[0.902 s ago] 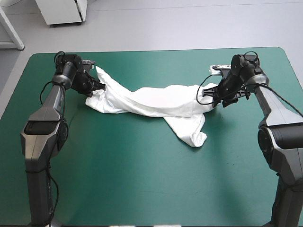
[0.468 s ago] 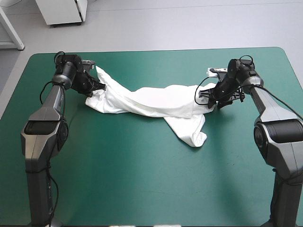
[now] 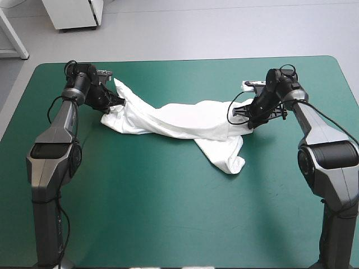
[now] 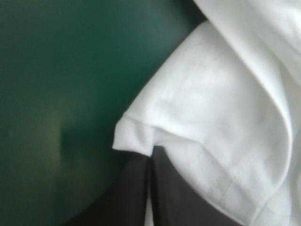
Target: Fold the cloth
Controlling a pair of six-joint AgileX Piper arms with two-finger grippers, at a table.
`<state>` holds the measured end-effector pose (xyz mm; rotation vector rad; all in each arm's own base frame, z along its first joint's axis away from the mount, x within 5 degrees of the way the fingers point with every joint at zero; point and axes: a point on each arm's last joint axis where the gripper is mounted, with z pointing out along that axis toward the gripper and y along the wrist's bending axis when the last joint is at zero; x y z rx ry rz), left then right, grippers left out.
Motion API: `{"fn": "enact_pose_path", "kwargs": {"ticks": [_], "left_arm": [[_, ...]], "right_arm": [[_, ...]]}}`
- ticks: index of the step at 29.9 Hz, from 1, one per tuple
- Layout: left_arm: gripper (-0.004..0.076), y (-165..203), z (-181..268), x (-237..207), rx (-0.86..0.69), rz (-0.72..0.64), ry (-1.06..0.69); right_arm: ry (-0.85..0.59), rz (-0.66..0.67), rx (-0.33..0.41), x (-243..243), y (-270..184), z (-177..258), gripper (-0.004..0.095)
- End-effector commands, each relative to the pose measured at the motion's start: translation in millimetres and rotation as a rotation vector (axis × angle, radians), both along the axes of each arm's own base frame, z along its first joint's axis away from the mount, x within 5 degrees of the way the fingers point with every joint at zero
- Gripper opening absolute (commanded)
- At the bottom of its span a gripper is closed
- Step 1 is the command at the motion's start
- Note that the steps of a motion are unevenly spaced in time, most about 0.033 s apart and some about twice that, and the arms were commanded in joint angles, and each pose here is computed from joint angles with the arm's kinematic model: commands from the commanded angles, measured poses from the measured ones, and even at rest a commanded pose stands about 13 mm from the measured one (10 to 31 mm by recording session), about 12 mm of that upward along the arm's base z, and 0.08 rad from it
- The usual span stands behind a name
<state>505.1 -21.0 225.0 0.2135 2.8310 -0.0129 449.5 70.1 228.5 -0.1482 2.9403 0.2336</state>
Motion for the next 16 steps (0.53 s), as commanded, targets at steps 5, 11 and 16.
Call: {"fn": "enact_pose_path", "kwargs": {"ticks": [5,11,16], "left_arm": [[-0.0022,-1,126,-19,-0.033,-0.004,-0.318],[-0.0022,-2,207,-53,-0.062,-0.016,-0.538],[-0.0022,-6,269,-94,-0.131,-0.045,-0.715]], "right_arm": [[-0.306,-0.011,-0.032,-17,-9,123,-0.0013],[-0.513,-0.008,0.005,-52,-12,199,-0.0013],[-0.714,-0.014,0.031,-94,-18,266,-0.0013]]}}
